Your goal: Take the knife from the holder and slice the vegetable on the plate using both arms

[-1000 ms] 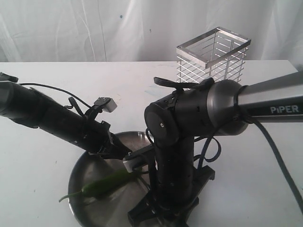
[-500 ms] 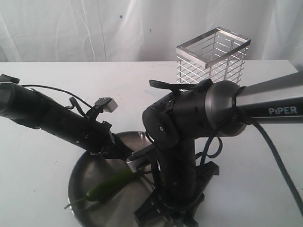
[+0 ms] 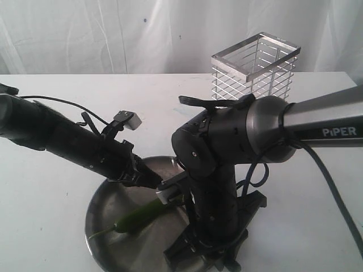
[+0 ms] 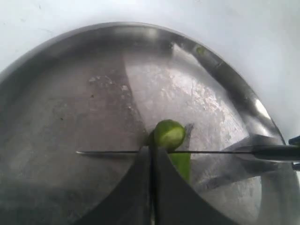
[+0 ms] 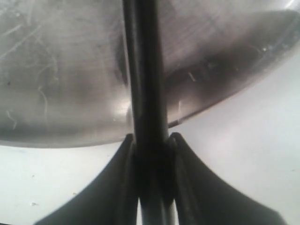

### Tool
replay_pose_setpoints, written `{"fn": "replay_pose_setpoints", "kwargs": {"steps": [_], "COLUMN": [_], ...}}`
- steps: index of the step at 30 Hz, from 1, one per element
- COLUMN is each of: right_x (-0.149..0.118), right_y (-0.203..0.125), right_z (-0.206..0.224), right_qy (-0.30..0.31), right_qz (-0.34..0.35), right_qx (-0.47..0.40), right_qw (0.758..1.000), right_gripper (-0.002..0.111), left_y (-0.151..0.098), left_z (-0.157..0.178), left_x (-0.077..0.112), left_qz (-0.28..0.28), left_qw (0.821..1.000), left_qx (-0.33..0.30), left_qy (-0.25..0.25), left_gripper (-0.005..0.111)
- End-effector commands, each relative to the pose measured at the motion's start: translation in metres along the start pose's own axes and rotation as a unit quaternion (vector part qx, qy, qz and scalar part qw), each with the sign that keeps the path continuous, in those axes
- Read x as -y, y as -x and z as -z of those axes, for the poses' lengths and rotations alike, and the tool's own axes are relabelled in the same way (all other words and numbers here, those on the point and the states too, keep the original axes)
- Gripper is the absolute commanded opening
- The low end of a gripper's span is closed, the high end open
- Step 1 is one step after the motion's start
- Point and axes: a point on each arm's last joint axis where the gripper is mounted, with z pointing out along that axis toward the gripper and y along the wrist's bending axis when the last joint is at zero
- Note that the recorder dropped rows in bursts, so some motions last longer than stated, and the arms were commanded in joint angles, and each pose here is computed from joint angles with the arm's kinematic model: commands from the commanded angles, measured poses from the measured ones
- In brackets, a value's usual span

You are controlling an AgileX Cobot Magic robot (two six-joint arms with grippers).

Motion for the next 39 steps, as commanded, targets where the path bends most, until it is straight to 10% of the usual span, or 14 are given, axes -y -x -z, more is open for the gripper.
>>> {"fn": "replay_pose_setpoints", "kwargs": {"steps": [1, 26, 39], "right_x": [0.005, 0.004, 0.005], "right_y": [0.001, 0.001, 0.0], "right_z": [-0.003, -0.003, -0.001], "right_qy": [-0.011, -0.007, -0.007], "right_qz": [-0.008, -0.01, 0.003], "right_qx": [-0.002, -0.002, -0.004], "right_qw": [1.0, 1.0, 1.0], "right_gripper": [0.0, 0.0, 0.0], "left_y": [0.005, -0.039, -0.005], "left_z": [0.0, -0.031, -0.001], "left_x": [0.003, -0.03, -0.014], "left_qz": [-0.009, 0.016, -0.012], "left_qw": [1.0, 0.998, 0.998], "left_qx": [0.028, -0.041, 0.021], "left_qy": [-0.007, 0.04, 0.06], "left_gripper": [0.0, 0.0, 0.0]}}
